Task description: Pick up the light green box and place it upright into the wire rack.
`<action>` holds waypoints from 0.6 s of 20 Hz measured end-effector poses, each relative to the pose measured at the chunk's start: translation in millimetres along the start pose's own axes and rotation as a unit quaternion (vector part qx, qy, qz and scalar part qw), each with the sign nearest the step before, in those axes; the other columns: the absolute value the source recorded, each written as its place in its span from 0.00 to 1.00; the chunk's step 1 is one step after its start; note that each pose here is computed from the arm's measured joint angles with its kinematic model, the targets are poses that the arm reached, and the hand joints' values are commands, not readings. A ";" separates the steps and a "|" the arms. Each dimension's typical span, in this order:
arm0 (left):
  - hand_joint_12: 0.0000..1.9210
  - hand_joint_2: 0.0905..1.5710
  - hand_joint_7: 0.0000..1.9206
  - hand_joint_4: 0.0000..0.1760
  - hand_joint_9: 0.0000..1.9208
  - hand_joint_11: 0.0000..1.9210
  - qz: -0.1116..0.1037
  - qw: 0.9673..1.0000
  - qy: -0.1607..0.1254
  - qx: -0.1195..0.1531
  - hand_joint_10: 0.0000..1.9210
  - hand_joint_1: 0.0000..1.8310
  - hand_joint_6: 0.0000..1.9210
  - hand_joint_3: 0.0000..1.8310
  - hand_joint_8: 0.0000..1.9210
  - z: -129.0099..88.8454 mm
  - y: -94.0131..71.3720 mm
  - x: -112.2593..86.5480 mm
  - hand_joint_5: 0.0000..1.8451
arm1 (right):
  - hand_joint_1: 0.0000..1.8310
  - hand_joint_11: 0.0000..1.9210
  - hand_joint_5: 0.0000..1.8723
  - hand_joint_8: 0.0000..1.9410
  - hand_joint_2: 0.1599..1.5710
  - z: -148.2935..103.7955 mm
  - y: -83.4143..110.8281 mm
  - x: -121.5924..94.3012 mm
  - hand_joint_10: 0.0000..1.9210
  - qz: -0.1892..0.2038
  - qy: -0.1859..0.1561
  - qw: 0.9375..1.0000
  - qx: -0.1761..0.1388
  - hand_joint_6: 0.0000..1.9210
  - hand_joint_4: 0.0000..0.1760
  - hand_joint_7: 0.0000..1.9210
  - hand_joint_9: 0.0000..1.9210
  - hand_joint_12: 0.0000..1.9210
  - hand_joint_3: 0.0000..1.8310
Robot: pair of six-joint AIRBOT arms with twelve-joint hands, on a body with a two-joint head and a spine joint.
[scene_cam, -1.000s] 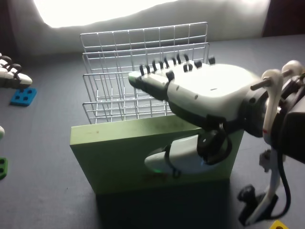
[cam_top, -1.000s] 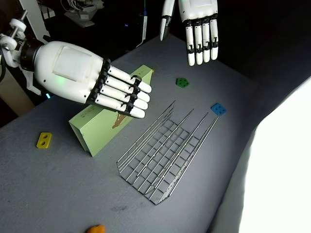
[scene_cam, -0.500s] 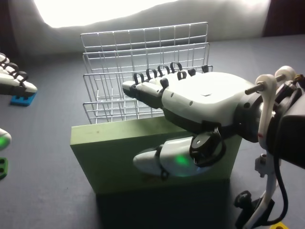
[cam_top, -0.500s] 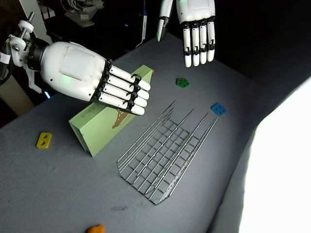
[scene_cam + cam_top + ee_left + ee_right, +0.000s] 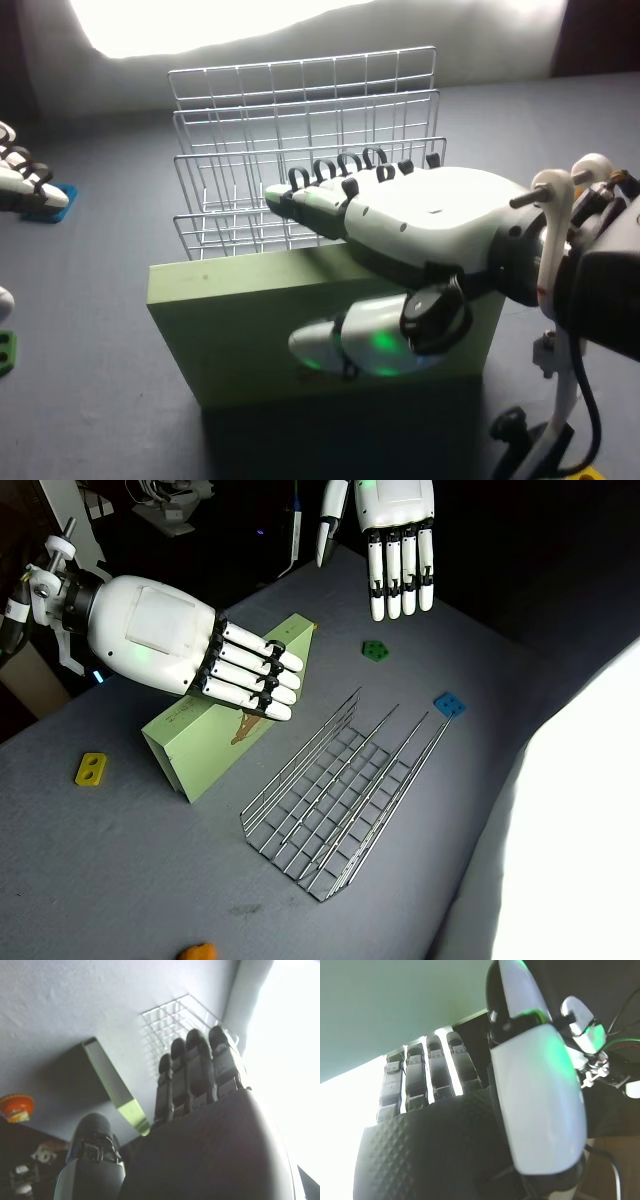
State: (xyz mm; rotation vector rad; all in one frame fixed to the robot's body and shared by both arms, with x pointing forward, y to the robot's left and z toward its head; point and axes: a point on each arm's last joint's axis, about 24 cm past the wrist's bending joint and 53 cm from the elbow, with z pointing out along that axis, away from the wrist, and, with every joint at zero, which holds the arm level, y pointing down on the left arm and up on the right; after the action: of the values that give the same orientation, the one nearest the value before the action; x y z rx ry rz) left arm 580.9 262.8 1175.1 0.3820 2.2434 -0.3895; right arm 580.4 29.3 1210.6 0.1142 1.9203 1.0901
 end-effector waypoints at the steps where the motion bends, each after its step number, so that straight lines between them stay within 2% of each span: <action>1: 0.05 0.78 0.11 0.00 0.09 0.00 -0.001 1.000 -0.003 0.002 0.00 0.00 0.00 0.00 0.00 -0.9 -1.1 -2.0 0.09 | 0.47 0.01 0.03 0.01 0.69 0.8 0.0 0.9 0.01 -0.001 0.001 1.000 0.000 0.01 0.00 0.03 0.02 0.01 0.00; 2: 0.06 0.78 0.12 0.00 0.10 0.00 -0.002 1.000 -0.010 0.004 0.00 0.00 0.00 0.00 0.00 -1.8 -1.9 -5.3 0.10 | 0.57 0.00 0.08 0.01 0.65 1.8 -2.8 3.2 0.01 -0.004 0.004 1.000 0.001 0.01 0.00 0.07 0.05 0.12 0.00; 3: 0.05 0.79 0.12 0.00 0.10 0.00 0.001 1.000 -0.016 0.006 0.00 0.00 0.00 0.00 0.00 -1.7 -5.2 -8.2 0.10 | 0.56 0.00 0.21 0.02 0.69 3.1 -5.0 8.3 0.03 -0.004 0.011 1.000 0.003 0.03 0.00 0.22 0.17 0.44 0.01; 4: 0.05 0.79 0.12 0.00 0.10 0.00 0.004 1.000 -0.015 0.008 0.00 0.00 0.00 0.00 0.00 -1.6 -7.8 -7.6 0.10 | 0.56 0.00 0.21 0.02 0.69 3.3 -4.1 10.0 0.03 -0.005 0.014 1.000 0.002 0.03 0.00 0.22 0.17 0.44 0.01; 5: 0.03 0.79 0.11 0.00 0.09 0.00 0.005 1.000 -0.012 0.010 0.00 0.00 0.00 0.00 0.00 -1.4 -10.1 -6.3 0.09 | 0.61 0.00 0.26 0.01 0.67 3.5 -4.7 11.6 0.03 -0.006 0.016 1.000 0.002 0.03 0.00 0.28 0.22 0.56 0.00; 6: 0.06 0.79 0.12 0.00 0.10 0.00 0.009 1.000 -0.010 0.013 0.00 0.00 0.00 0.00 0.00 -1.2 -14.2 -5.5 0.10 | 0.65 0.01 0.31 0.02 0.65 3.6 -4.1 12.0 0.05 -0.008 0.016 1.000 0.001 0.04 0.00 0.33 0.28 0.65 0.00; 7: 0.07 0.79 0.12 0.00 0.10 0.00 0.011 1.000 -0.011 0.015 0.00 0.00 0.00 0.00 0.00 -1.1 -16.9 -5.5 0.10 | 0.66 0.01 0.32 0.02 0.64 3.6 -4.1 12.0 0.05 -0.008 0.016 1.000 0.001 0.04 0.00 0.34 0.30 0.68 0.00; 8: 0.09 0.78 0.13 0.00 0.11 0.00 0.012 1.000 -0.011 0.016 0.00 0.00 0.00 0.00 0.00 -1.1 -18.4 -5.3 0.10 | 0.68 0.12 0.42 0.05 0.65 3.6 -4.1 12.1 0.14 -0.008 0.016 1.000 0.001 0.08 0.00 0.46 0.40 0.70 0.00; 9: 0.11 0.78 0.13 0.00 0.11 0.00 0.013 1.000 -0.010 0.016 0.00 0.00 0.00 0.00 0.00 -1.1 -18.5 -5.1 0.09 | 0.67 0.20 0.47 0.46 0.68 3.6 -4.0 11.9 0.34 -0.009 0.016 1.000 0.001 0.45 0.00 0.50 0.45 0.80 0.01; 10: 0.12 0.78 0.13 0.00 0.12 0.00 0.013 1.000 -0.010 0.016 0.00 0.00 0.00 0.00 0.00 -1.1 -18.5 -5.2 0.09 | 0.67 0.23 0.50 0.58 0.69 3.6 -4.2 11.7 0.53 -0.011 0.016 1.000 0.001 0.48 0.00 0.49 0.42 0.85 0.00; 11: 0.13 0.79 0.13 0.00 0.12 0.00 0.014 1.000 -0.010 0.017 0.00 0.00 0.00 0.00 0.00 -1.0 -19.9 -5.1 0.09 | 0.66 0.26 0.52 0.59 0.69 4.3 -4.8 10.9 0.61 -0.012 0.015 1.000 0.001 0.50 0.01 0.48 0.41 0.89 0.00; 12: 0.13 0.79 0.13 0.00 0.12 0.00 0.015 1.000 -0.010 0.019 0.00 0.00 0.00 0.00 0.00 -0.9 -22.1 -4.9 0.09 | 0.66 0.26 0.50 0.58 0.69 4.9 -5.8 10.0 0.61 -0.012 0.015 1.000 0.002 0.54 0.08 0.49 0.41 0.88 0.00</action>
State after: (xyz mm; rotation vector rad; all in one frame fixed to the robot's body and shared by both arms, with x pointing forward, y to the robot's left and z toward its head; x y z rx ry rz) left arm 574.6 242.5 1182.8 0.4301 2.2108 -0.4178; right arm 579.9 33.6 1198.8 0.0785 1.9452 1.0781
